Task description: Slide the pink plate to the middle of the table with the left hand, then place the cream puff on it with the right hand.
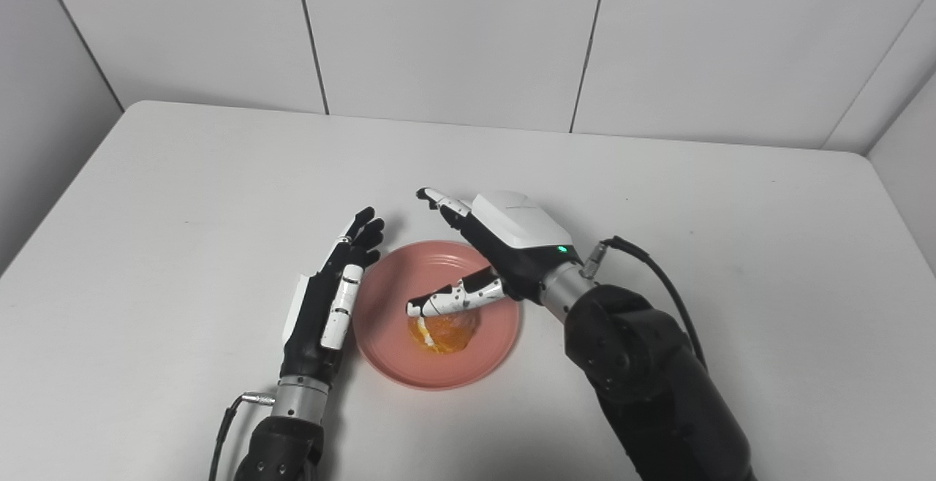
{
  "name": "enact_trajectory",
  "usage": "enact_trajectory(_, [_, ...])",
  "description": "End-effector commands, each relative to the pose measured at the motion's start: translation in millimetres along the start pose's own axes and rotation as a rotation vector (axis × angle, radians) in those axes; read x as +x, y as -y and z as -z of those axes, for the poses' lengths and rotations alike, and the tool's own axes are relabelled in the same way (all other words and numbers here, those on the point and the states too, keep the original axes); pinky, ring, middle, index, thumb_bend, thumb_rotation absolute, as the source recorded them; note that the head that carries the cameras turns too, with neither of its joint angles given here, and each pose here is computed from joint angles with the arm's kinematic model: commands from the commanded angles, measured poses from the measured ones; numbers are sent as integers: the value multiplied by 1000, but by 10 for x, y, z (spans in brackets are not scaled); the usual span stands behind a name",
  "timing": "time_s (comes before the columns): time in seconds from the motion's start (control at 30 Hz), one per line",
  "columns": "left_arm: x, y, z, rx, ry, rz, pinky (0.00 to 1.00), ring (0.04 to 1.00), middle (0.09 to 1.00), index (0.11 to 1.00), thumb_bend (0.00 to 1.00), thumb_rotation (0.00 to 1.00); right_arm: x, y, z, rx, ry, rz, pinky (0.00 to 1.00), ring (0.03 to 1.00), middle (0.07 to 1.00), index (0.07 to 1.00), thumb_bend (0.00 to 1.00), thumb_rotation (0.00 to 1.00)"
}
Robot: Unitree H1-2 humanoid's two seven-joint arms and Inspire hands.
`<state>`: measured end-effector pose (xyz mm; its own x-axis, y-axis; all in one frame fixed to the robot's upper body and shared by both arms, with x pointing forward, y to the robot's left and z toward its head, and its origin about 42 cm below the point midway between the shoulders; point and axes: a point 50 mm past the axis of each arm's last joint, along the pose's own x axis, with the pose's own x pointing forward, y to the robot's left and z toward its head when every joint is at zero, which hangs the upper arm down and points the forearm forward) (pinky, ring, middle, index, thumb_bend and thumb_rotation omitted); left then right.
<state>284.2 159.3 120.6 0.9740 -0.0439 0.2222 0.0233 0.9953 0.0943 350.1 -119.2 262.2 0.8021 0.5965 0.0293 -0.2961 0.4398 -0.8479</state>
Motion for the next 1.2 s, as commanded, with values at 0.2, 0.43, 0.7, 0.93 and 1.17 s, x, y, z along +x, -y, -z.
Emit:
enact_trajectory(0.2, [-136, -33, 161, 5, -69, -4, 888, 904, 898, 890, 496, 1000, -423, 186, 250, 165, 6, 262, 821, 908, 954, 982, 764, 990])
enact_trajectory(0.43, [-143, -78, 154, 0, -72, -5, 895, 904, 896, 886, 499, 1000, -786, -60, 470, 298, -102, 380, 851, 919, 947, 972, 704, 1000])
enact_trajectory(0.7, [-140, -92, 157, -12, -77, 2, 908, 911, 904, 891, 493, 1000, -938, -385, 604, 487, -107, 404, 898, 945, 953, 977, 676, 1000])
enact_trajectory(0.93, [-145, -104, 164, -34, -82, 14, 910, 907, 904, 890, 485, 1000, -877, -559, 611, 616, -79, 396, 923, 963, 971, 981, 620, 1000])
enact_trajectory(1.17, [-171, -116, 153, -49, -101, 28, 920, 918, 915, 901, 484, 1000, -779, -781, 576, 774, -83, 362, 962, 980, 996, 992, 558, 1000])
